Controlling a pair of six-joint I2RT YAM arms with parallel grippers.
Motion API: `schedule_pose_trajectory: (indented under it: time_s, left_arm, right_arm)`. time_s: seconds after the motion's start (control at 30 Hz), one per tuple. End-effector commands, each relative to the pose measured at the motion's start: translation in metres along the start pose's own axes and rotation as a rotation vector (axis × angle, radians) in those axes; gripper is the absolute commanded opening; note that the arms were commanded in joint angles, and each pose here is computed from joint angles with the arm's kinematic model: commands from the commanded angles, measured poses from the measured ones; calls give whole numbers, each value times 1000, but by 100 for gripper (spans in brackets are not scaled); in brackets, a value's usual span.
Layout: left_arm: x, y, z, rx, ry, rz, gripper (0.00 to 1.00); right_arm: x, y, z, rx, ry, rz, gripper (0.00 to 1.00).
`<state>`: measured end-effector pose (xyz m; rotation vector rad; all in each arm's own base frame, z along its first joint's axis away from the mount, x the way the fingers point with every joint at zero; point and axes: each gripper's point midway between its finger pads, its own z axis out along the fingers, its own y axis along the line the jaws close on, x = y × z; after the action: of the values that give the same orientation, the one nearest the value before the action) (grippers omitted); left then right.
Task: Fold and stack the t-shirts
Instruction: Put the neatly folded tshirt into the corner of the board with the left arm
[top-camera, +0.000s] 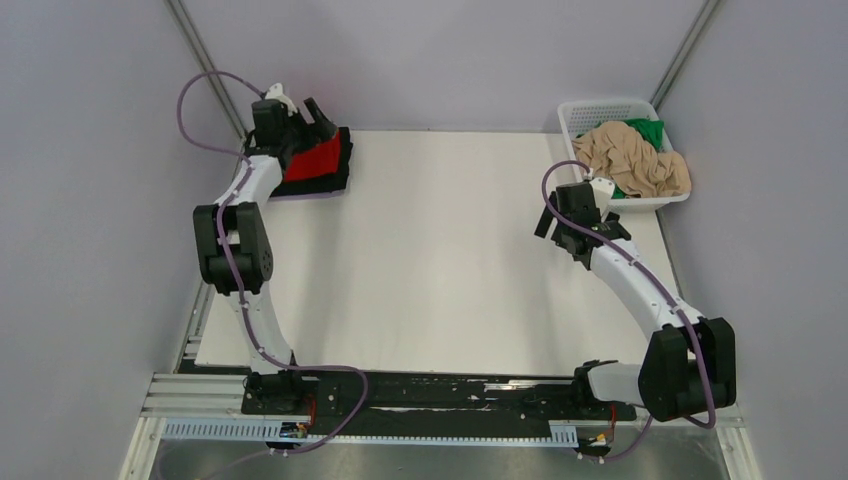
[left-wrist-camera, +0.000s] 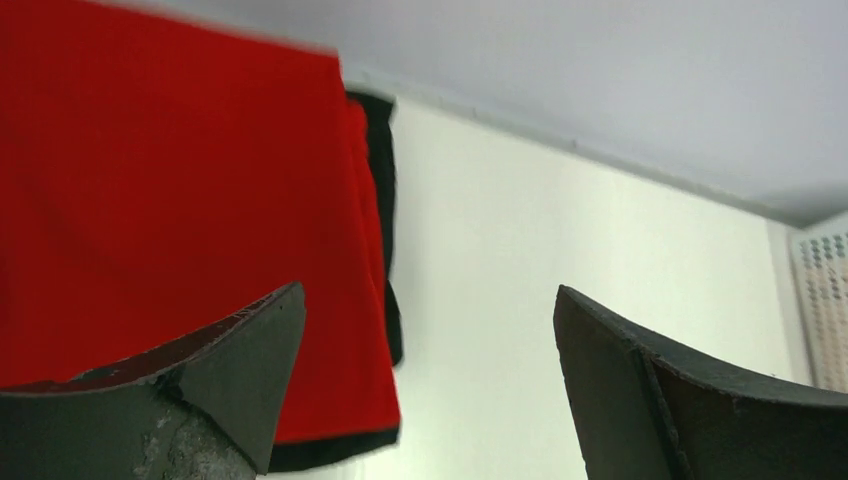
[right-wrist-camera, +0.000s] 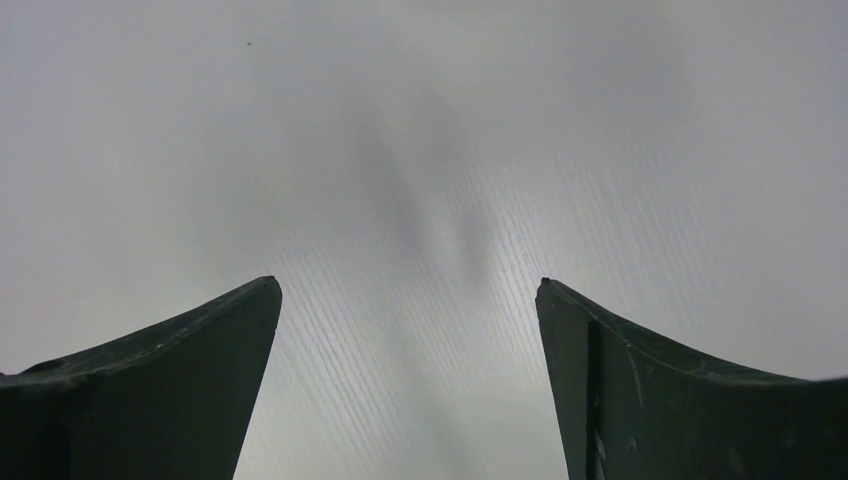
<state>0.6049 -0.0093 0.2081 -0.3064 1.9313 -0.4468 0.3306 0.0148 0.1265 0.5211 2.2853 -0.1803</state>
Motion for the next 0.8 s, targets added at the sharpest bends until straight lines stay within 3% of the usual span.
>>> schedule_pose_trajectory:
  time_s: [0.0, 0.13, 0.3, 0.6, 0.77]
  left_arm:
    - [69, -8, 2, 87, 72, -162, 100]
    - [118, -1, 10, 100, 172, -250, 100]
    - [140, -15, 8, 126, 217, -239, 100]
    - [56, -45, -51, 104, 46, -82, 100]
    - [30, -3, -76, -119, -53, 7, 100]
  right_arm:
    - [-23, 10, -6, -50, -74, 44, 100]
    - [-22, 9, -4, -51, -72, 39, 100]
    - [-21, 9, -5, -52, -74, 48, 100]
    - [-36, 6, -23, -78, -137, 100, 100]
    - [-35, 2, -32, -94, -157, 113, 100]
